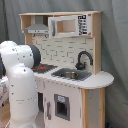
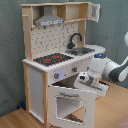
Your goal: Play with the kitchen
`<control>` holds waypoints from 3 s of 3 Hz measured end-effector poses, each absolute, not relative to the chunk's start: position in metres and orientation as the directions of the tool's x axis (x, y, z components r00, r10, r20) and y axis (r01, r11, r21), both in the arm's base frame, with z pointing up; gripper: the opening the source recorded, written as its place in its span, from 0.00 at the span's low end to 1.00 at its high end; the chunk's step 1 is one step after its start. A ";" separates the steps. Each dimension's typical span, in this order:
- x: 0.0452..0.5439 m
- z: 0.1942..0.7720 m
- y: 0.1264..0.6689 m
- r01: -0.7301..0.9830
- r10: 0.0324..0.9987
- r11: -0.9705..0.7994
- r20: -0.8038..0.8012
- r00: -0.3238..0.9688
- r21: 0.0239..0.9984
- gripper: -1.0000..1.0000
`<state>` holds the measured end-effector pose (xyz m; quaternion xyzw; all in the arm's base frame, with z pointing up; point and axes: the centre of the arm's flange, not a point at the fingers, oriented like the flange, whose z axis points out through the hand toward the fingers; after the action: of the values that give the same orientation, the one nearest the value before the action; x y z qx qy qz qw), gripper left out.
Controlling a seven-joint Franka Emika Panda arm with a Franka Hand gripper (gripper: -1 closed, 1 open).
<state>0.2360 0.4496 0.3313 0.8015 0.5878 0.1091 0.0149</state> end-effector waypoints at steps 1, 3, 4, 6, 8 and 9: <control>0.211 0.341 0.471 0.936 0.951 -0.292 0.169 0.260 0.199 0.00; 0.235 0.332 0.453 0.905 0.939 -0.343 0.089 0.331 0.253 1.00; 0.248 0.334 0.450 0.865 0.926 -0.372 0.065 0.373 0.337 1.00; 0.258 0.356 0.463 0.783 0.917 -0.357 0.030 0.398 0.509 1.00; 0.264 0.369 0.464 0.681 0.922 -0.225 -0.075 0.381 0.697 1.00; 0.266 0.378 0.466 0.630 0.921 -0.145 -0.128 0.367 0.763 1.00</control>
<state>0.2663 0.4658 0.3778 0.7324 0.5295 0.1899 0.3836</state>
